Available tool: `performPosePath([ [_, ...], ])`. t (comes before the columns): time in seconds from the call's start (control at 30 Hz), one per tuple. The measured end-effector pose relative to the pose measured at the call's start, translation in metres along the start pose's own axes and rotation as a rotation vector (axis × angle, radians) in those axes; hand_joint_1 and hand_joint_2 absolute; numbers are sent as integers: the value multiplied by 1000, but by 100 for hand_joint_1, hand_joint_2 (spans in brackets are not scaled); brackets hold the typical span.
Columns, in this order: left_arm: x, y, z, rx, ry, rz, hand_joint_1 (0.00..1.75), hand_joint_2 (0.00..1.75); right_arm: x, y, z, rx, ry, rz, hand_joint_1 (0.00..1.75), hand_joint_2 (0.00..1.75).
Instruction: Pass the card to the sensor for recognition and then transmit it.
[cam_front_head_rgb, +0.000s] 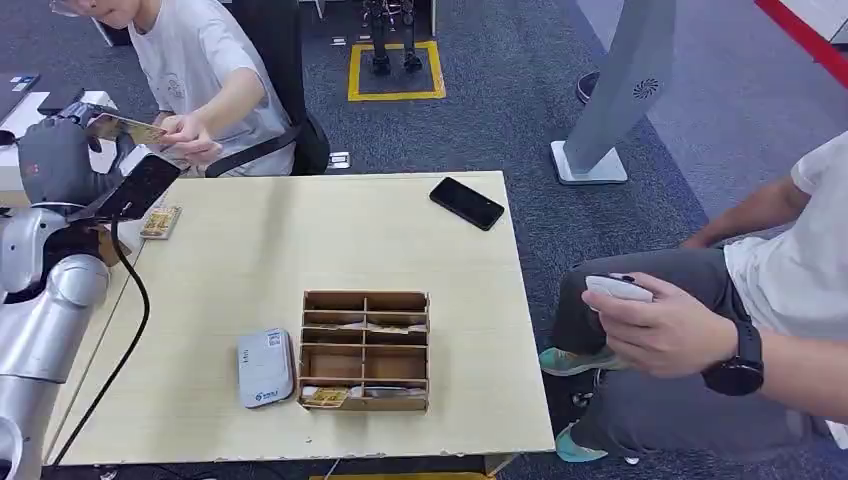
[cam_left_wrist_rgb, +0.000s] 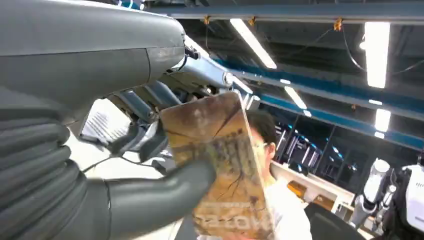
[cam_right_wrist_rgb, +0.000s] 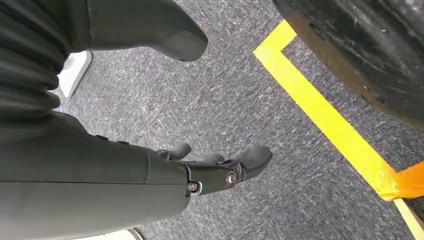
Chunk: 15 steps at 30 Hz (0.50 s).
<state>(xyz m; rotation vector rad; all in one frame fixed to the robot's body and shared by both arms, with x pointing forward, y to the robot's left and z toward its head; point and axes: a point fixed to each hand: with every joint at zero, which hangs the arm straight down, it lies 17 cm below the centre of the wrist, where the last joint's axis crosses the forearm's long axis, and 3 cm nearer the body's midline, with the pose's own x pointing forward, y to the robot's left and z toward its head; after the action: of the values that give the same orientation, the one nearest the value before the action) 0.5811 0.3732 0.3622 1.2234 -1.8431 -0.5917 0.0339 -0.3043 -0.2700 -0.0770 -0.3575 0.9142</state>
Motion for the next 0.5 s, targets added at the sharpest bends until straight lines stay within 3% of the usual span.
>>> performPosePath([
  [0.5,-3,-4,1,-14,24,23,0,175,-1,0,0,-3,3,0,0,175],
])
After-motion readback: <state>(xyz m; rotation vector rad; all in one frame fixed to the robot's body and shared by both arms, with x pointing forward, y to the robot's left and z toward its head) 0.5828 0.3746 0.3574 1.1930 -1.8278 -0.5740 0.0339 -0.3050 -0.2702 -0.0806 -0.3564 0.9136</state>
